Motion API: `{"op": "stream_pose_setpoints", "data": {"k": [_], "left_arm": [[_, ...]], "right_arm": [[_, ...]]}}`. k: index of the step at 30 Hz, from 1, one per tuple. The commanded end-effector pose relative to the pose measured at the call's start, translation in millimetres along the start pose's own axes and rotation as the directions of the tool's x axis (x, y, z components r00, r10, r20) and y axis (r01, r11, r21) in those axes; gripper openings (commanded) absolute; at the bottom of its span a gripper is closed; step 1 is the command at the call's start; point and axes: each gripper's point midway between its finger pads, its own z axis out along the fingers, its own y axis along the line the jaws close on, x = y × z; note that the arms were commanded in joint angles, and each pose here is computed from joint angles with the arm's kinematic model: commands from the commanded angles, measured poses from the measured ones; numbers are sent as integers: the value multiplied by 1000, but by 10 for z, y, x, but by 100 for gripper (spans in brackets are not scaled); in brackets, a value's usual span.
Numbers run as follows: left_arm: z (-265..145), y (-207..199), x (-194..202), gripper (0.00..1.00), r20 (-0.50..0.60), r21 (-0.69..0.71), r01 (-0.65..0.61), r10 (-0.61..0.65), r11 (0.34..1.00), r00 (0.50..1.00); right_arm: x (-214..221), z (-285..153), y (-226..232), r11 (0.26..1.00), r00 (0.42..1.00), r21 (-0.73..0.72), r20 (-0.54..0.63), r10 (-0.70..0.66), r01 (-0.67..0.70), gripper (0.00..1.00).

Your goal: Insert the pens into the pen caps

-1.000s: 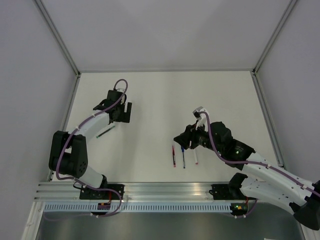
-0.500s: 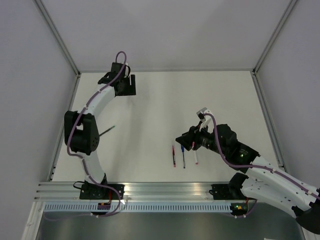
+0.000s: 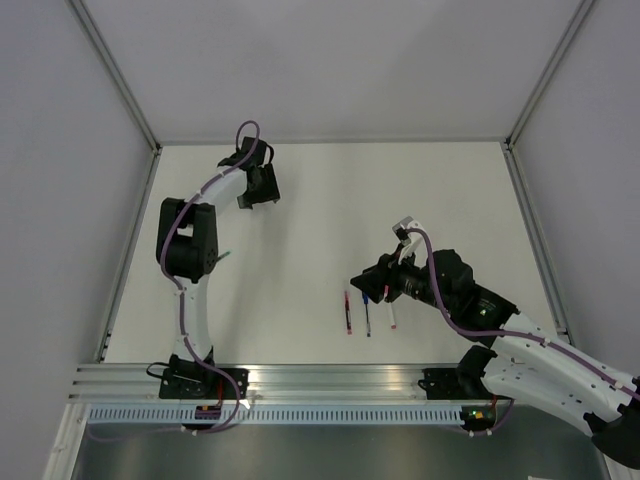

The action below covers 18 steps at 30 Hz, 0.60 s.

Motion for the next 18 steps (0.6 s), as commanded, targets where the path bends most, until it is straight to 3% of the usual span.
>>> {"op": "stream_pose_setpoints", "data": {"k": [1,6,10,15,18], "left_arm": [[124,-77,-203,73,51,-7,90,-89,996,995],[325,-108,-201,70,44,-11,95,-94,995,995],[445,37,-129,66,18,-94,71,-69,993,997],[455,115,-59,51,-10,-127,30,-32,991,999],[368,98,-26,49,-35,-111,3,-7,994,999]], "right_arm": [[-92,-10,79,999,999,-37,37,3,-2,54],[-92,-7,69,999,999,-33,40,0,1,54],[-98,-5,71,999,999,-32,38,-3,4,53],[-124,-32,97,999,999,-42,48,-1,3,53],[-127,-44,111,999,999,-49,50,3,0,54]]}}
